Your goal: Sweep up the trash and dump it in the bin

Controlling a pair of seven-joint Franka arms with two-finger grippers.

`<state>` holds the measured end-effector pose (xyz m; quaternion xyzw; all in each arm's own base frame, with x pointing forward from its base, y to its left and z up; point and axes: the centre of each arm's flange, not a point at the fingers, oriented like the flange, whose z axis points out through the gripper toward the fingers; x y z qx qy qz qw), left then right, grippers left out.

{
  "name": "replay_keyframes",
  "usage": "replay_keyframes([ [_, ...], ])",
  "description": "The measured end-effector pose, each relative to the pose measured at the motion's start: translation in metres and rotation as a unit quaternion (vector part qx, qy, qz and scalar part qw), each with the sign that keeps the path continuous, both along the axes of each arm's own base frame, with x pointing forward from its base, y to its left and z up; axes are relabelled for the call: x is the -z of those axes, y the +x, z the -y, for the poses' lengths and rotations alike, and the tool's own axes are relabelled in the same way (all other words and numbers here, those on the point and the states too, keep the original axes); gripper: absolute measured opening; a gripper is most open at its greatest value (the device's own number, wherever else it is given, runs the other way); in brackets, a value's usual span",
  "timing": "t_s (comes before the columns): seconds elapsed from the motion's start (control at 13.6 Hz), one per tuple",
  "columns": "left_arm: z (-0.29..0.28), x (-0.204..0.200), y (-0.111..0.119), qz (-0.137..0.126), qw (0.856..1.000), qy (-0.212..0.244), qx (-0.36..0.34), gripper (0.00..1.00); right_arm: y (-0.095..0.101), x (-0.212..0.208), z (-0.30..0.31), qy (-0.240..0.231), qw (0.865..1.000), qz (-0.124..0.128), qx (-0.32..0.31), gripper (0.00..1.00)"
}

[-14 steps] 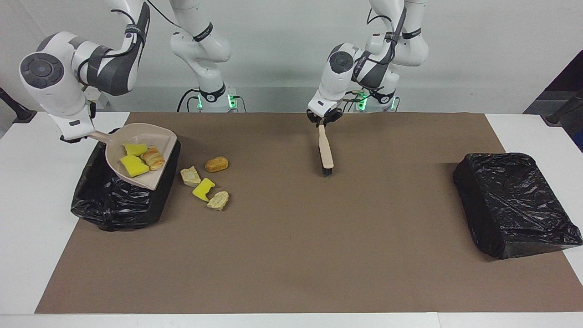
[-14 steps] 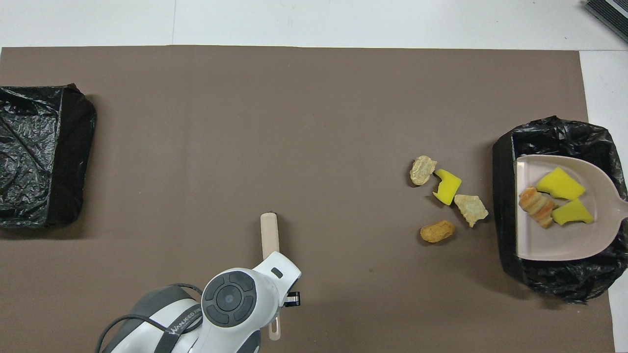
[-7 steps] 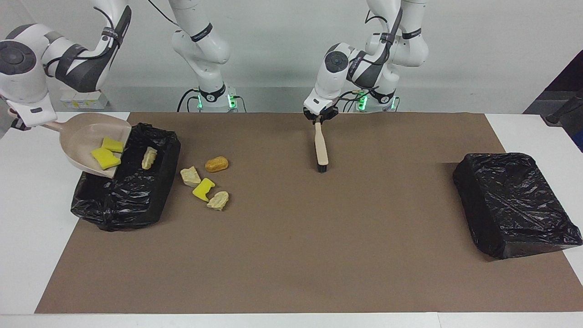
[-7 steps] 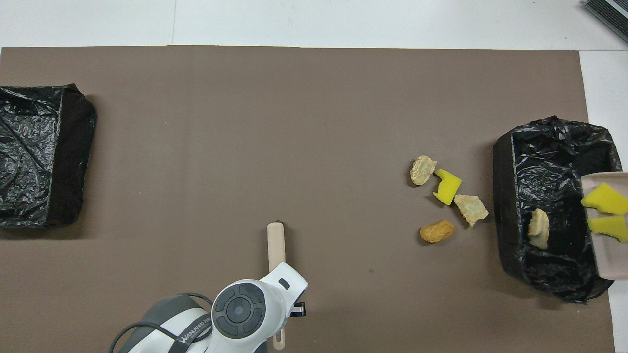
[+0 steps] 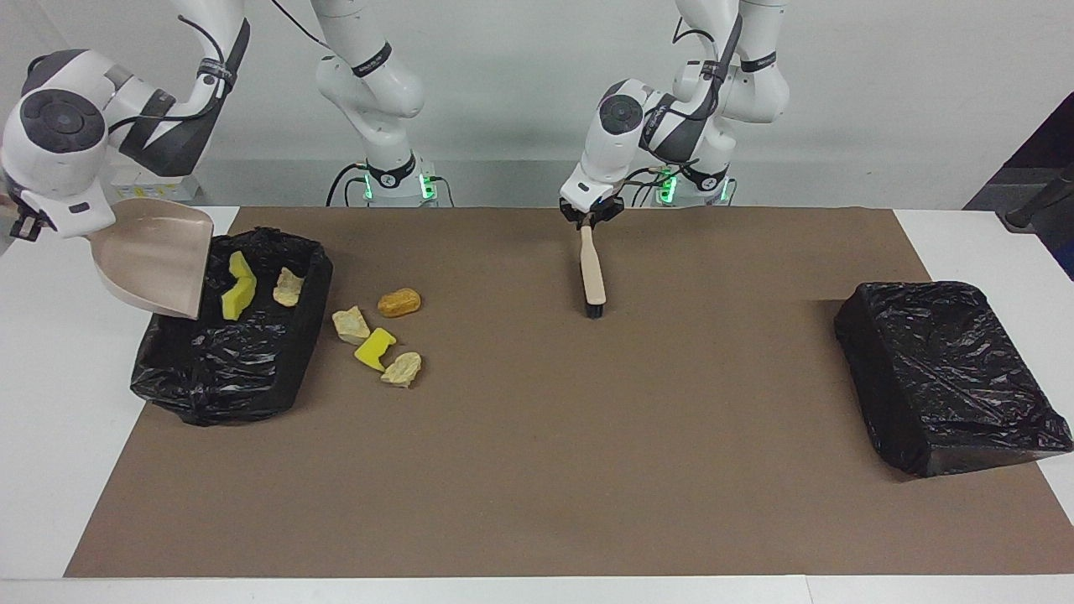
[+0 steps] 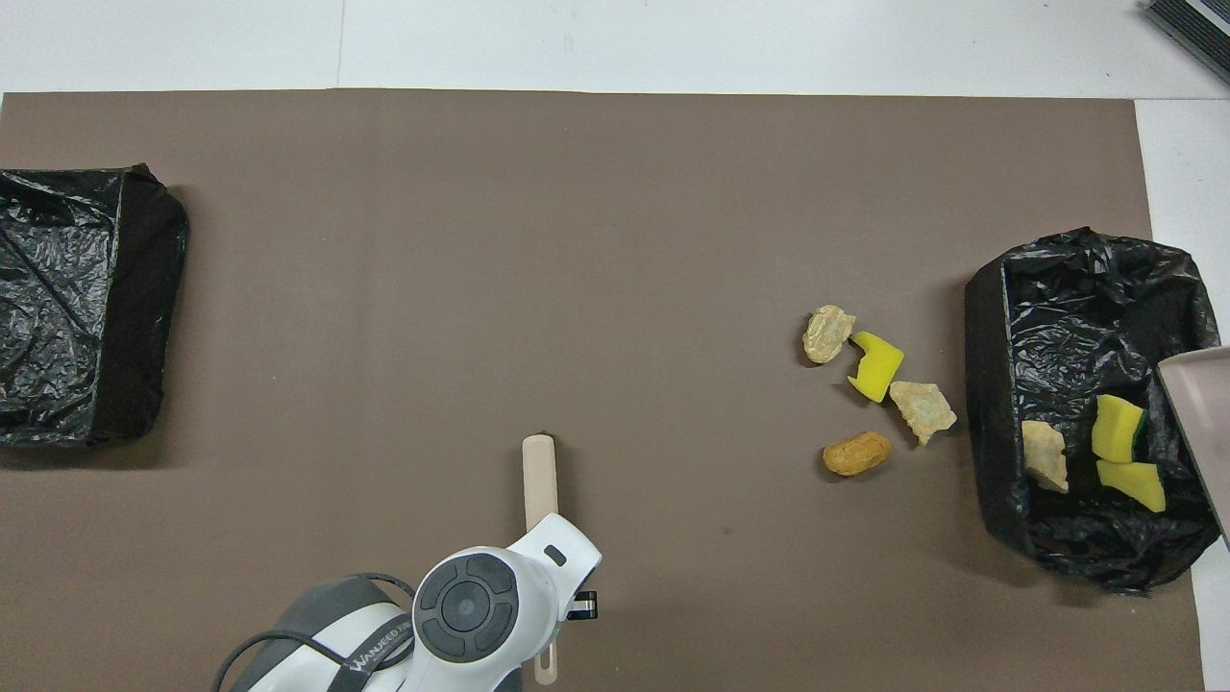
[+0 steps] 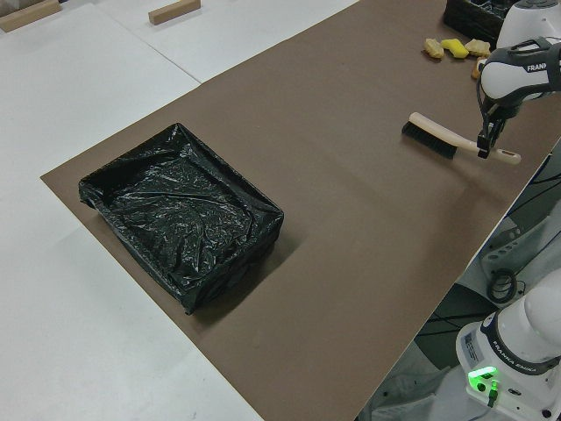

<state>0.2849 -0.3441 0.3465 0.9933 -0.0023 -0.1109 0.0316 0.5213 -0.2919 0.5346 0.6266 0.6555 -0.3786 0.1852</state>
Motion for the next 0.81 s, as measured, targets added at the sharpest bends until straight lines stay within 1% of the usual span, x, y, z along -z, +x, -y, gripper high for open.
replay_keyframes([
  [0.22,0.000,0.000,0.000,0.000,1.000,0.000,0.000,0.27,0.006,-0.010,-0.010,-0.005,1.000,0.003,-0.005,0.32],
  [0.44,-0.001,0.000,0.001,0.000,1.000,0.000,-0.002,0.27,0.008,-0.034,-0.031,-0.003,1.000,-0.001,0.014,0.32],
  [0.52,-0.002,-0.001,0.003,0.000,1.000,-0.001,-0.003,0.27,0.008,-0.041,-0.043,0.015,1.000,0.001,0.026,0.32],
  [0.59,-0.002,-0.002,0.006,0.001,1.000,-0.003,-0.007,0.27,0.009,-0.045,-0.058,0.046,0.998,0.003,0.039,0.32],
  [0.66,-0.003,-0.005,0.014,0.002,1.000,-0.007,-0.013,0.27,0.009,-0.043,-0.073,0.088,0.995,0.008,0.052,0.32],
  [0.81,-0.004,-0.006,0.027,0.001,1.000,-0.012,-0.023,0.27,0.015,-0.036,-0.103,0.147,0.987,0.026,0.066,0.32],
])
